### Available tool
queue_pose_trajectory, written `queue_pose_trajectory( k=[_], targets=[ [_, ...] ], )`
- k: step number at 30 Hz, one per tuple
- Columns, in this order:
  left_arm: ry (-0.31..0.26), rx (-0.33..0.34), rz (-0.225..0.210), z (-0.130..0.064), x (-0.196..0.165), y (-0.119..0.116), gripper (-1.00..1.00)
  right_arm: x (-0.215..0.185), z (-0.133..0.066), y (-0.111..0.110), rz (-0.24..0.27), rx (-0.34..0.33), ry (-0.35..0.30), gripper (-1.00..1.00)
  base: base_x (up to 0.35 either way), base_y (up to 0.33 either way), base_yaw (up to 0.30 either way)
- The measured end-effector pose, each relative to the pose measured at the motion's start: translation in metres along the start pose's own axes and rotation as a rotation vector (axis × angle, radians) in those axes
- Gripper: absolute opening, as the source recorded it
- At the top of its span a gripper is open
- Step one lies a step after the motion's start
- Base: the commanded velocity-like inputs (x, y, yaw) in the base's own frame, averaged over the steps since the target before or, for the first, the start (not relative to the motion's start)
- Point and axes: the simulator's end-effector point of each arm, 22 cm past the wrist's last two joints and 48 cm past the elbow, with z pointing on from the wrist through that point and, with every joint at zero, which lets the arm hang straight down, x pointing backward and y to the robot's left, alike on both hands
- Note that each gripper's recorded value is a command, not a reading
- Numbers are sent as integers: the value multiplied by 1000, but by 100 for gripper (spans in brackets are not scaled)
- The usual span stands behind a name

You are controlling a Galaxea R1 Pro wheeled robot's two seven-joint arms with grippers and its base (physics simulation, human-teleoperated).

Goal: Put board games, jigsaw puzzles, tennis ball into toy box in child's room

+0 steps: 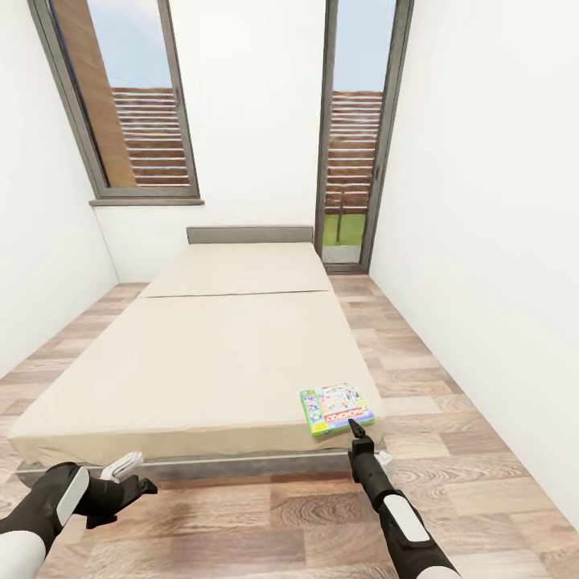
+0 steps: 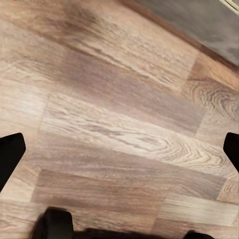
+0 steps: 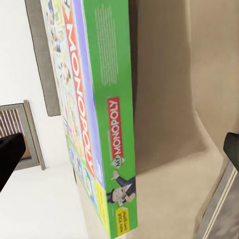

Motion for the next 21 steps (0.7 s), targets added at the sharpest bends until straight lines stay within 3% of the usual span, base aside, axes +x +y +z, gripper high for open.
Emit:
queue_pose_trajectory(
  k=[21],
  targets=[
    [1,-1,3,0,0,0,100,0,0,0,-1,0,0,100,46,39,0]
  ],
)
